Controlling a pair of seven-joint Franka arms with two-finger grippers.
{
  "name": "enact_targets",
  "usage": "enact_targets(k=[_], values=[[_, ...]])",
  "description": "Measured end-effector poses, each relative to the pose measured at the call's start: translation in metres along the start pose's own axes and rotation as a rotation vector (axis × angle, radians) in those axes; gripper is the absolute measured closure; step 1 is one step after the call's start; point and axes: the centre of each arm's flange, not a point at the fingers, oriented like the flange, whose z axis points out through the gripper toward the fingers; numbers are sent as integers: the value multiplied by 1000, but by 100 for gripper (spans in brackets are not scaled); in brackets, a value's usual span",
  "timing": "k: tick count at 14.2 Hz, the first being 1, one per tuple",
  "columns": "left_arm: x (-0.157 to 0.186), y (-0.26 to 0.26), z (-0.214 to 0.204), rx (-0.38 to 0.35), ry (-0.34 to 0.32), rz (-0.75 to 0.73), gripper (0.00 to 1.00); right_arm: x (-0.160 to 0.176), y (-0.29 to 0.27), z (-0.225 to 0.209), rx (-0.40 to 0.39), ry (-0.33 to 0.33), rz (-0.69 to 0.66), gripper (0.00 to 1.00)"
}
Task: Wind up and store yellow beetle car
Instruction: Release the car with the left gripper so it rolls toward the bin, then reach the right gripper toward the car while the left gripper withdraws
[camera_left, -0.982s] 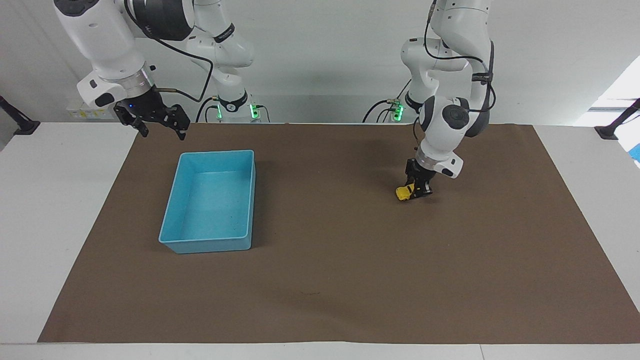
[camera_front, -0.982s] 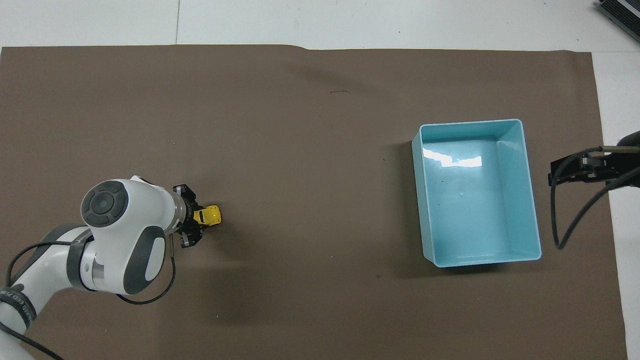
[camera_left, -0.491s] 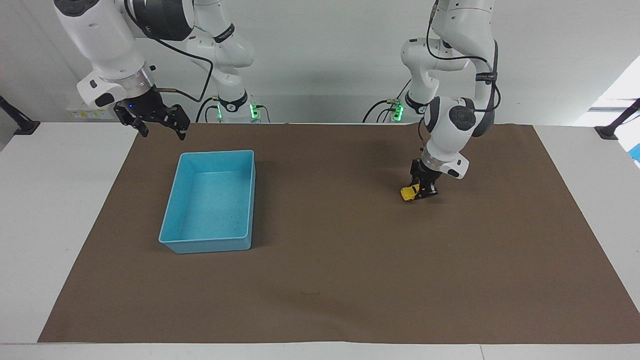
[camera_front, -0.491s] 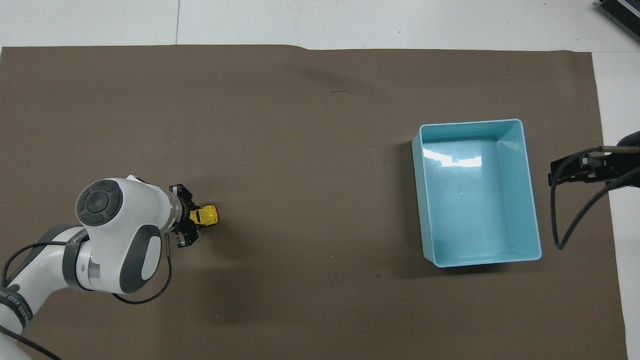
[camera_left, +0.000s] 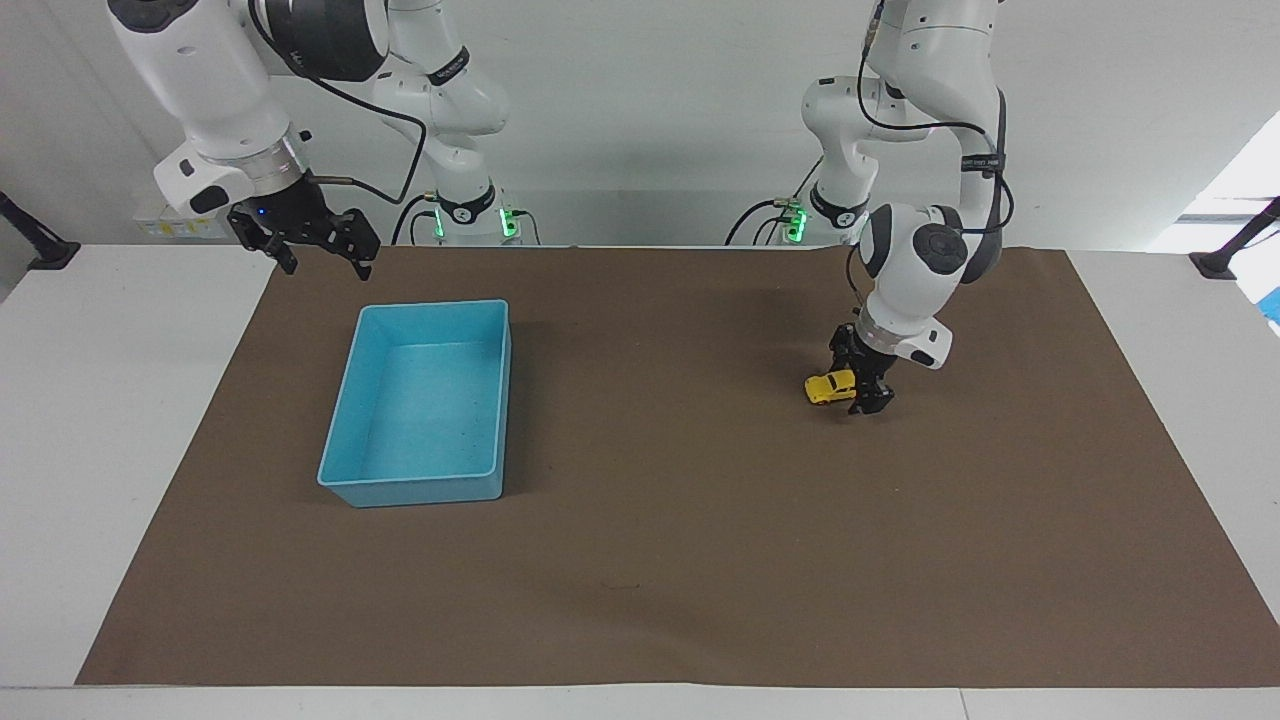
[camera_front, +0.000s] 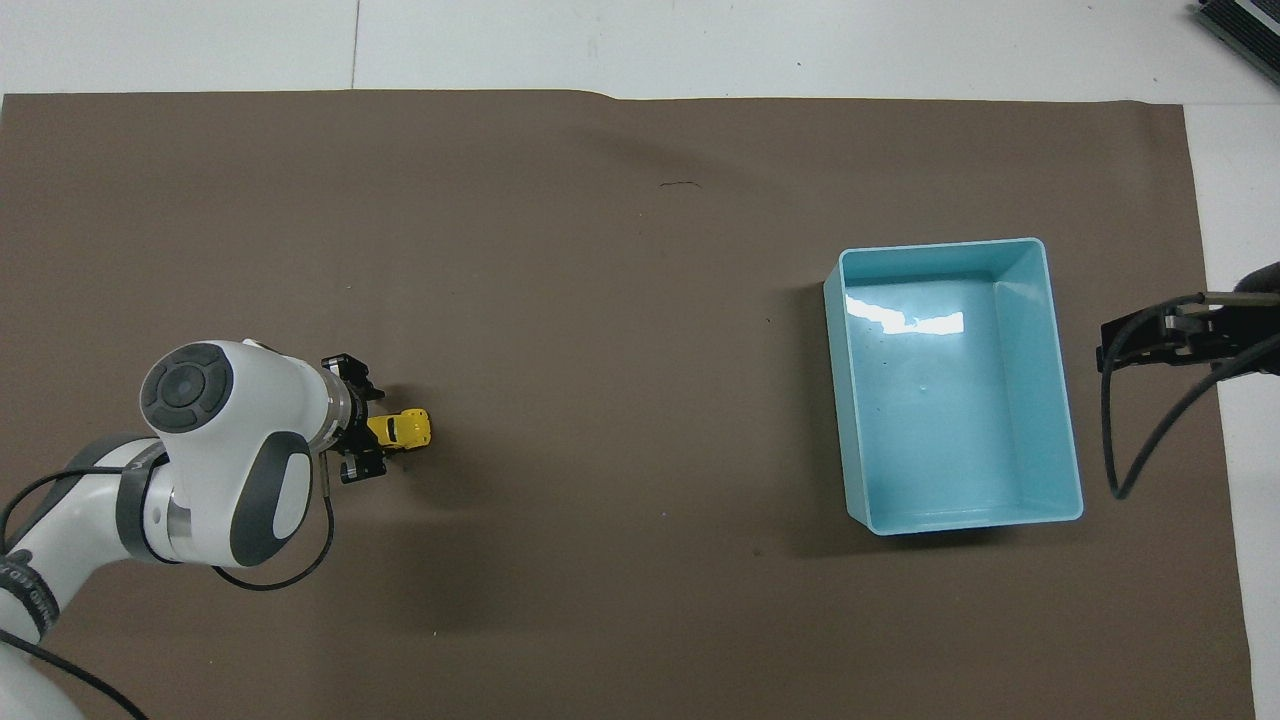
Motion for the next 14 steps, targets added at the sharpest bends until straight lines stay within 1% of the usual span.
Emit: enact_targets(k=[6,13,14], values=[[-2,3,-5,-3,-2,1,0,0,0,0,0,0,0,0],[-11,20,-45,-36,-20,9,0,-1,0,2,0,-2,0,0],[-13,23,-52,-44,-24,11,0,-3,-1,5,1,7,-1,0]])
